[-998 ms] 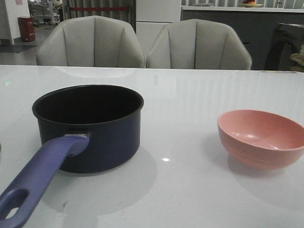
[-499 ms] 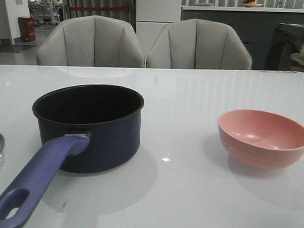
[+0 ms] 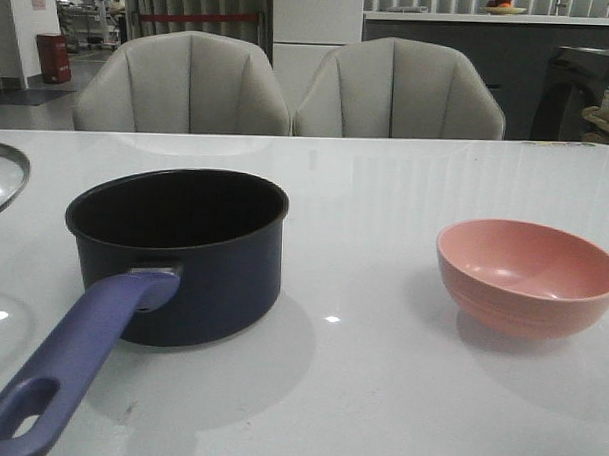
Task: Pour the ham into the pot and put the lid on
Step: 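Carry the glass lid over the saucepan with the left gripper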
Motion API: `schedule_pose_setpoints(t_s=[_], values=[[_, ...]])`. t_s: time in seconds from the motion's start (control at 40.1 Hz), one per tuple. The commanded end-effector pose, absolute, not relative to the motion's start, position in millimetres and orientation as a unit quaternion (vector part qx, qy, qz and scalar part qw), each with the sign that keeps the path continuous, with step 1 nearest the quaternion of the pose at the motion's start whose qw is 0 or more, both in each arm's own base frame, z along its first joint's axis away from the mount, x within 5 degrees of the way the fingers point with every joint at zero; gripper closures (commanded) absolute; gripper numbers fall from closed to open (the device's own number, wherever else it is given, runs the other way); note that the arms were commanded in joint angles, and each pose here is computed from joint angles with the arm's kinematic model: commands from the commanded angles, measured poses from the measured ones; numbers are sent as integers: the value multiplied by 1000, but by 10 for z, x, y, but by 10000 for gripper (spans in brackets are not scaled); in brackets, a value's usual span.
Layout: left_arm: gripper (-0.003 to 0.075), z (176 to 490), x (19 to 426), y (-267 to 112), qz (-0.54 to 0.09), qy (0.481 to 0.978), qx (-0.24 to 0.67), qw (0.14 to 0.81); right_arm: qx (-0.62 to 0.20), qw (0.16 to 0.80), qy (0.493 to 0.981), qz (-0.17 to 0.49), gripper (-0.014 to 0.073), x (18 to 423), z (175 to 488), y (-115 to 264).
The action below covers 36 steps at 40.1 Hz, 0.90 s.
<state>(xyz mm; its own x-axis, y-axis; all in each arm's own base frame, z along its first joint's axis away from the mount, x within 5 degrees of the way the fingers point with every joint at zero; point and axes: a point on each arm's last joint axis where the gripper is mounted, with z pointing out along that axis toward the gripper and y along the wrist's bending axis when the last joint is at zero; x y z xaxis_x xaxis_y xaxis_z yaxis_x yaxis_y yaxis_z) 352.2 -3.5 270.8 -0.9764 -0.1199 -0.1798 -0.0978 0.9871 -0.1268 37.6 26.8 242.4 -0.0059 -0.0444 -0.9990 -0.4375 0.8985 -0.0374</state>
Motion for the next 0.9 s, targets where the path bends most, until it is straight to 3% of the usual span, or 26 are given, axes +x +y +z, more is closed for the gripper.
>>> schedule_pose_setpoints(t_s=[0.0,0.474,0.873], values=[[607,3108,3492,-265,-78,985,-18,153,-156,709,673,144,438,376,2554,244],[607,3313,3406,-1325,-113,964,126,207,-156,709,673,144,438,376,2554,244],[607,3280,3345,-1679,-127,953,169,218,-156,709,673,144,438,376,2554,244]])
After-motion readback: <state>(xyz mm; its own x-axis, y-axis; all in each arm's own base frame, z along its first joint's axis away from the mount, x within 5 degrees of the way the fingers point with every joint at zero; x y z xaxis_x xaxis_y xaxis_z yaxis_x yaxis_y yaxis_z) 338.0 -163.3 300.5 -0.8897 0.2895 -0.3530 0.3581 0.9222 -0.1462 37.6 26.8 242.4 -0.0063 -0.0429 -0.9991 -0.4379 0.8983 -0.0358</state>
